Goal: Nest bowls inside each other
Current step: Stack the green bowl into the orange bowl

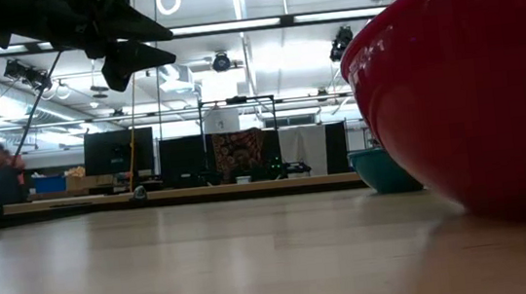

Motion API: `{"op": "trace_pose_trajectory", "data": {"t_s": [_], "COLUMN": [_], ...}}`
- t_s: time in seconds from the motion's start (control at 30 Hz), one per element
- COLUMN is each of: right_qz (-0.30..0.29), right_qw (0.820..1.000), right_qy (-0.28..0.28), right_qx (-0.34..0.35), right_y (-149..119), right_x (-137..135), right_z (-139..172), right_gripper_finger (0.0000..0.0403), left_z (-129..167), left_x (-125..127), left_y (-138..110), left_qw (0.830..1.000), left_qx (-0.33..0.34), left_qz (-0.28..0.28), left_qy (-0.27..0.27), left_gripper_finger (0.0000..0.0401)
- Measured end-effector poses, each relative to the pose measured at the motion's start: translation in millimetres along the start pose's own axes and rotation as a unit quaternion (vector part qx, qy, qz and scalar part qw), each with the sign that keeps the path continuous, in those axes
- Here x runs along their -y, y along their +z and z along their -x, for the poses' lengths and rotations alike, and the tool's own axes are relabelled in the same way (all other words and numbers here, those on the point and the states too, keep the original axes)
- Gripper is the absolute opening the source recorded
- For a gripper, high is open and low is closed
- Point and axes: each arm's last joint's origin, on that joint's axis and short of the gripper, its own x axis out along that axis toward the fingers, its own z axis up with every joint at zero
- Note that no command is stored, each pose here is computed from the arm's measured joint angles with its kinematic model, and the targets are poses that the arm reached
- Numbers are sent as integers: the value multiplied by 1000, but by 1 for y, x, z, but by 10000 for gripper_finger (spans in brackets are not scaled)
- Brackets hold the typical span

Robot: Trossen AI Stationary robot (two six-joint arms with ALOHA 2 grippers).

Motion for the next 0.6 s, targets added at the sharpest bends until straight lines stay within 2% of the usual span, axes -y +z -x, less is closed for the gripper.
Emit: {"op": "trace_pose_trajectory", "data": {"t_s": [0.2, 0.6], "right_qz": [30, 18], "right_qw": [999, 998], "right_qy": [-25, -41], "right_qx": [6, -38], "right_y": [2, -15], "right_x": [-2, 2], "right_z": [6, -11], "right_gripper_finger": [235, 235], "left_z": [0, 0], "left_x": [0, 0], "left_y": [0, -1], "left_qw": [1000, 1000], "left_qx": [-1, -4], "left_qz": [6, 5], "left_qy": [0, 1], "left_gripper_finger": [206, 206]}}
